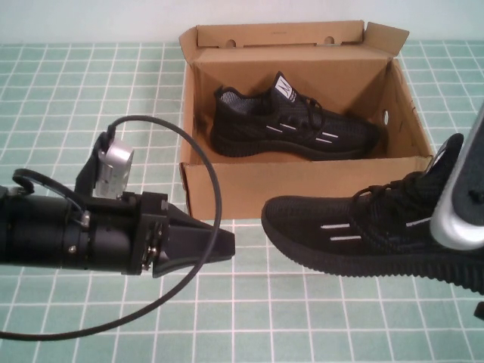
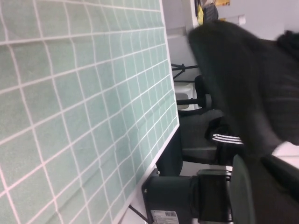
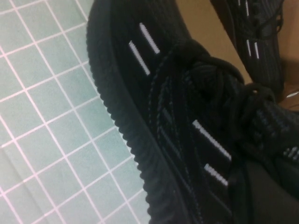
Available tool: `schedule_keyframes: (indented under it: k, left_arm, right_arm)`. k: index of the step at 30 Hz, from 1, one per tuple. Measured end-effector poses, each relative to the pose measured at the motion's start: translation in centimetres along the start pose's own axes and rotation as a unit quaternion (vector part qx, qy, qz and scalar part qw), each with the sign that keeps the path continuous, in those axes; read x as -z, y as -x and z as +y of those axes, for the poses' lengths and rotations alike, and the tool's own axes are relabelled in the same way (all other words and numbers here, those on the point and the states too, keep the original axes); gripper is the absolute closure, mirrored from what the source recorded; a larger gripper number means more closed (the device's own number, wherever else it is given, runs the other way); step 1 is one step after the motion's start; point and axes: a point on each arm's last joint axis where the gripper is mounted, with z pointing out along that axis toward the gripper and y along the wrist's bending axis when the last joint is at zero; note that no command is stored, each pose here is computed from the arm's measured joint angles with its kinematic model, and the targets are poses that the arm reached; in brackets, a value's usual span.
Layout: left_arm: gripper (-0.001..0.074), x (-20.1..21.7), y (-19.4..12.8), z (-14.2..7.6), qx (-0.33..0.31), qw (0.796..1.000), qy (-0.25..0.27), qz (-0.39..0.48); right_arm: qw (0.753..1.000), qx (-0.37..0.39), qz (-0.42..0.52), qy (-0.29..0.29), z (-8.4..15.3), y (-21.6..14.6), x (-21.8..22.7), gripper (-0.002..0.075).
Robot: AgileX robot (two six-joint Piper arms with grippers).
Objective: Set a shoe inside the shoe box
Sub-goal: Hand over the shoe
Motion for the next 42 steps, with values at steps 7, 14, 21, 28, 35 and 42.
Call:
schedule_keyframes:
  k: [7,14,21,28,35,42]
  left_arm:
    - [0.0614,-0.2,0.8,0.2,0.014,1.0,0.0,0.001]
    - [0.0122,0.1,2.8,-1.7,0.031,0.999,-0.01,-0.015]
    - [0.0066,0.4,4.4,-3.6,0.017,0.999,-0.021,-0.027]
    - [0.0065,-0.8,4.8,-2.9,0.035,0.999,-0.011,-0.002]
    - [0.0064,-3.3,4.3,-2.0,0.053,0.998,-0.009,0.042]
    - [0.0065,-5.0,4.2,-2.7,0.051,0.996,-0.051,0.044]
  right_arm:
    - [1.0,-0.005,-0.012,-0.002,-0.2,-0.4,0.8,0.0728]
    - [1.0,-0.006,-0.016,0.007,-0.1,-0.4,0.9,0.0728]
    - [0.999,-0.006,-0.037,0.008,-0.1,0.0,0.9,0.0728]
    - [0.999,-0.005,-0.048,0.007,-0.1,0.2,0.9,0.0728]
    - [0.999,-0.005,-0.048,0.007,-0.1,0.2,0.9,0.0728]
    - [0.999,-0.005,-0.048,0.007,-0.1,0.2,0.9,0.0728]
